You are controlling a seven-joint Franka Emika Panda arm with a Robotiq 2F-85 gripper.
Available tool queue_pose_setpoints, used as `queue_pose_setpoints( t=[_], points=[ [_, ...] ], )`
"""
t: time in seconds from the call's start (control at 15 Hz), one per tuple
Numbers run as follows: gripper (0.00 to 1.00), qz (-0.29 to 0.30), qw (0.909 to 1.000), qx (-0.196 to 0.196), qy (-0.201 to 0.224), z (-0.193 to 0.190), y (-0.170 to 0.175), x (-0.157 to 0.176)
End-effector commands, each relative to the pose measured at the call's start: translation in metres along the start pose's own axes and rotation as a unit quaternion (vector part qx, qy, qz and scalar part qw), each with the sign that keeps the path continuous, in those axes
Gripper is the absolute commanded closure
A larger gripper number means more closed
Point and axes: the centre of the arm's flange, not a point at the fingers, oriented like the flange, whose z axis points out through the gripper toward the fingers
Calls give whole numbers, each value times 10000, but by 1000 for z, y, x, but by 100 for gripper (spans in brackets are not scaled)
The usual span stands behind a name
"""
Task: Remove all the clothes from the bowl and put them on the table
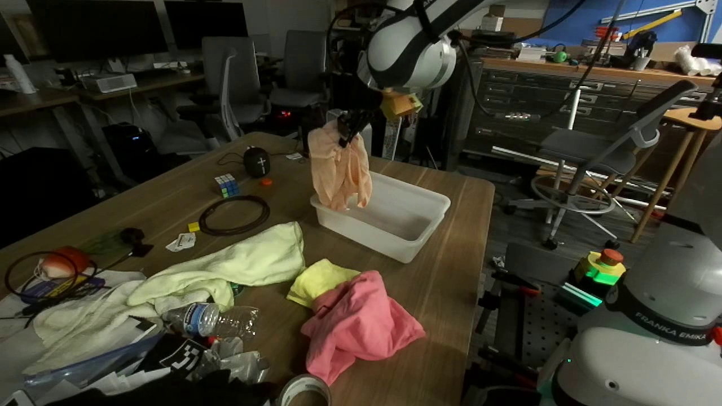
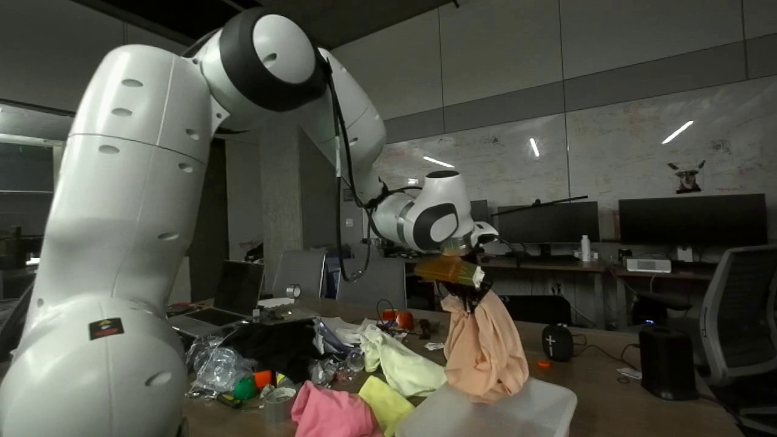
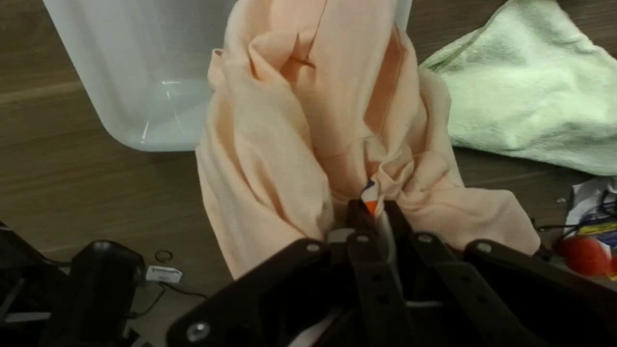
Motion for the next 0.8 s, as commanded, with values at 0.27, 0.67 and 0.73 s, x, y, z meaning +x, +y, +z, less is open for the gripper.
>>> queue_pose_setpoints(
  t=[0.27,0.67,0.73],
  points=[
    [89,-953,9930,145,675,-76,-81,-32],
    [89,-2167,9741,580,273,-64,-162,-67],
    [89,-2343,9695,685,198,-63,-173,-72]
  ],
)
